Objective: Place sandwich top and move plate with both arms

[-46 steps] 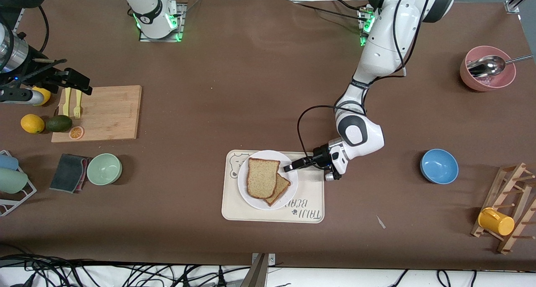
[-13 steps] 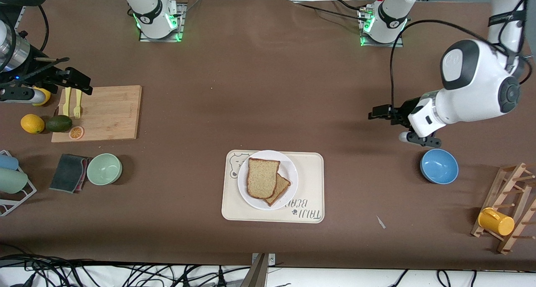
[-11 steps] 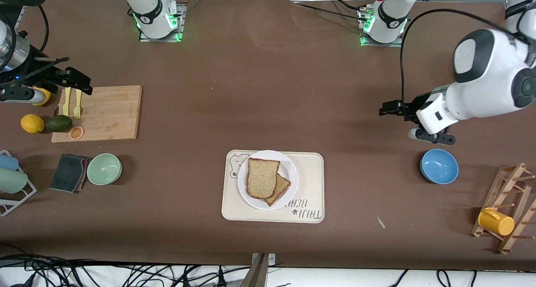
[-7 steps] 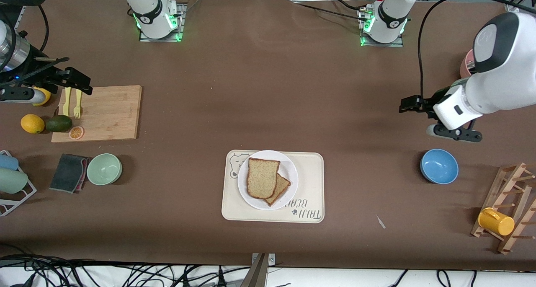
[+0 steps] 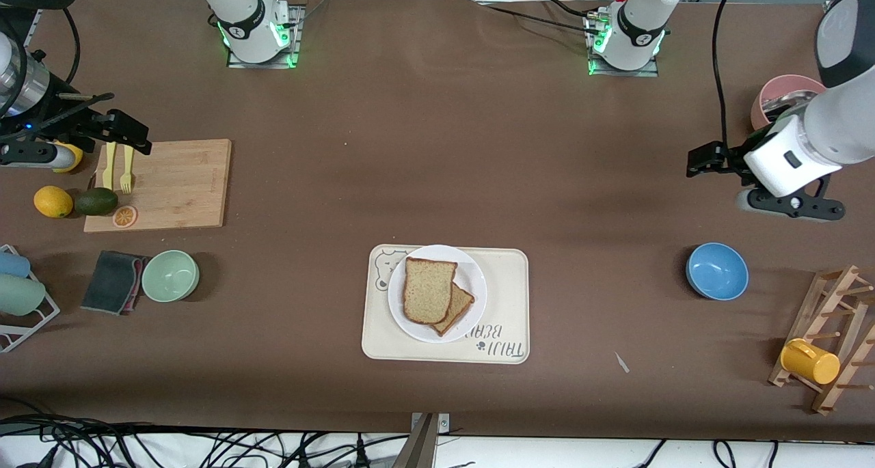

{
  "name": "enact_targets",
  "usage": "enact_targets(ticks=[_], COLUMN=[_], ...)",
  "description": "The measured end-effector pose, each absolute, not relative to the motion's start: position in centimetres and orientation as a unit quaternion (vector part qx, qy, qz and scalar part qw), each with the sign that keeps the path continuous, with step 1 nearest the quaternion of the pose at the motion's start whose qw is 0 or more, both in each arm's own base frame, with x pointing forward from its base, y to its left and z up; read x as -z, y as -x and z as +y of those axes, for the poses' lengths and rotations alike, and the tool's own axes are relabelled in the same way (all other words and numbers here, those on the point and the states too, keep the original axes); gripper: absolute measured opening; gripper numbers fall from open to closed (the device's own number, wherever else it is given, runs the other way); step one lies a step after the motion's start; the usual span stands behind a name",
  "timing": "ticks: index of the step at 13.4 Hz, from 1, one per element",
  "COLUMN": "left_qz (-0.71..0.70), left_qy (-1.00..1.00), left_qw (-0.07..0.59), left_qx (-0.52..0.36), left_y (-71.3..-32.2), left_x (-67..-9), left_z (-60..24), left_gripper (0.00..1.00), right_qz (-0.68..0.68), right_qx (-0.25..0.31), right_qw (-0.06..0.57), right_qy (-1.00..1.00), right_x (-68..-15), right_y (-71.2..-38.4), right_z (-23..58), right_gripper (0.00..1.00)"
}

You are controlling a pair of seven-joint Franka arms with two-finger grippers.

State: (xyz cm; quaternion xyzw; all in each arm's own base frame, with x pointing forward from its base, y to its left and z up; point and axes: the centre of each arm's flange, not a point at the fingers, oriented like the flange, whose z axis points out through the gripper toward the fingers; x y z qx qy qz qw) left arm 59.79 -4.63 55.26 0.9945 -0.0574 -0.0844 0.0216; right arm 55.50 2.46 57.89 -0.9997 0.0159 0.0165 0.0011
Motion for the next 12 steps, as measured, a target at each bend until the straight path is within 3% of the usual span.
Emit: enact_targets(ticks=[12], left_qz=[0.013], left_qy=[-0.995], left_qw=[0.017], left_qx=[0.094], left_y=[-59.2], left_x=[-57.8], left_z=[-4.5], left_gripper=[1.00], right_qz=[0.014], right_qx=[-0.016], right_qw=[0.001], right_qy=[1.000], right_x=[-57.9], right_y=[-55.5], right_z=[2.6], right_gripper=[1.00])
